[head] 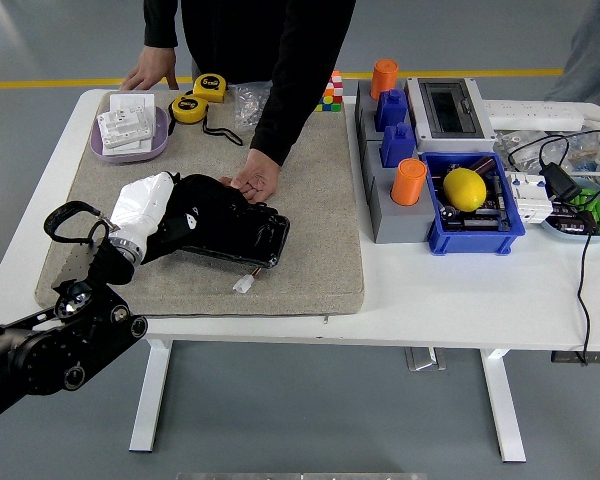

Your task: Pick the rag up,wipe the panel,place it on the desk

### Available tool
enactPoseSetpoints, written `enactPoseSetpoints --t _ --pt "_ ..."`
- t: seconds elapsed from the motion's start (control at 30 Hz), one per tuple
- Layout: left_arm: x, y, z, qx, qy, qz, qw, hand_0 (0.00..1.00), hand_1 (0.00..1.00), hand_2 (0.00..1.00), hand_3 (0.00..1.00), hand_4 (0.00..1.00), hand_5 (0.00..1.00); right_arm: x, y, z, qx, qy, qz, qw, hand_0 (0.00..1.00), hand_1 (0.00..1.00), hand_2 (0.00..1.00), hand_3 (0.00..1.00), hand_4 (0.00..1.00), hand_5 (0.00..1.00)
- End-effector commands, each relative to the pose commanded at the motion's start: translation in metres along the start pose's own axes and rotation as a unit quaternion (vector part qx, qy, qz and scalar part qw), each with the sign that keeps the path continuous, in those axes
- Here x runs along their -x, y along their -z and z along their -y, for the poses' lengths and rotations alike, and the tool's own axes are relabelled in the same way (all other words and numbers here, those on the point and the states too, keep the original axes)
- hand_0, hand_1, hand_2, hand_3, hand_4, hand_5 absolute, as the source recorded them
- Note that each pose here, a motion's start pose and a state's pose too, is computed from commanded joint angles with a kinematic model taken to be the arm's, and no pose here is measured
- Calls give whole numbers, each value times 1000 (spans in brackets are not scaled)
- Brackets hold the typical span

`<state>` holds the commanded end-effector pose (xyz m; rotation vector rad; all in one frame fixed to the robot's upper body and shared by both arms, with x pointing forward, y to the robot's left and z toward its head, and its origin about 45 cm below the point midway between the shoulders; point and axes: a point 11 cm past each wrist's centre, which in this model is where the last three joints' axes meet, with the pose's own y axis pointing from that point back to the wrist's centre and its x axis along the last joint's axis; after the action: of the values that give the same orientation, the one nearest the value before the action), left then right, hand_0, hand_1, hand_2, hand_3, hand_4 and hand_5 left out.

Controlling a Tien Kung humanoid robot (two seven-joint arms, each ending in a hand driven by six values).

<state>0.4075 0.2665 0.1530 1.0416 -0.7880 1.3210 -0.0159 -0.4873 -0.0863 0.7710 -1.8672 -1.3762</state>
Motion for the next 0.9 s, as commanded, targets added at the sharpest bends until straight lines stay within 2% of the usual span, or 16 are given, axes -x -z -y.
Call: enactPoseSetpoints --t 0.27,0.9 --pt "-9 19 1 -22 -12 2 1000 314 226 536 421 80 2 0 -1 0 1 1 0 1000 741 664 696 616 998 553" --pt "-24 39 1 -47 -37 -1 998 313 222 531 417 65 2 0 -1 0 2 2 1 1000 741 665 697 616 998 557"
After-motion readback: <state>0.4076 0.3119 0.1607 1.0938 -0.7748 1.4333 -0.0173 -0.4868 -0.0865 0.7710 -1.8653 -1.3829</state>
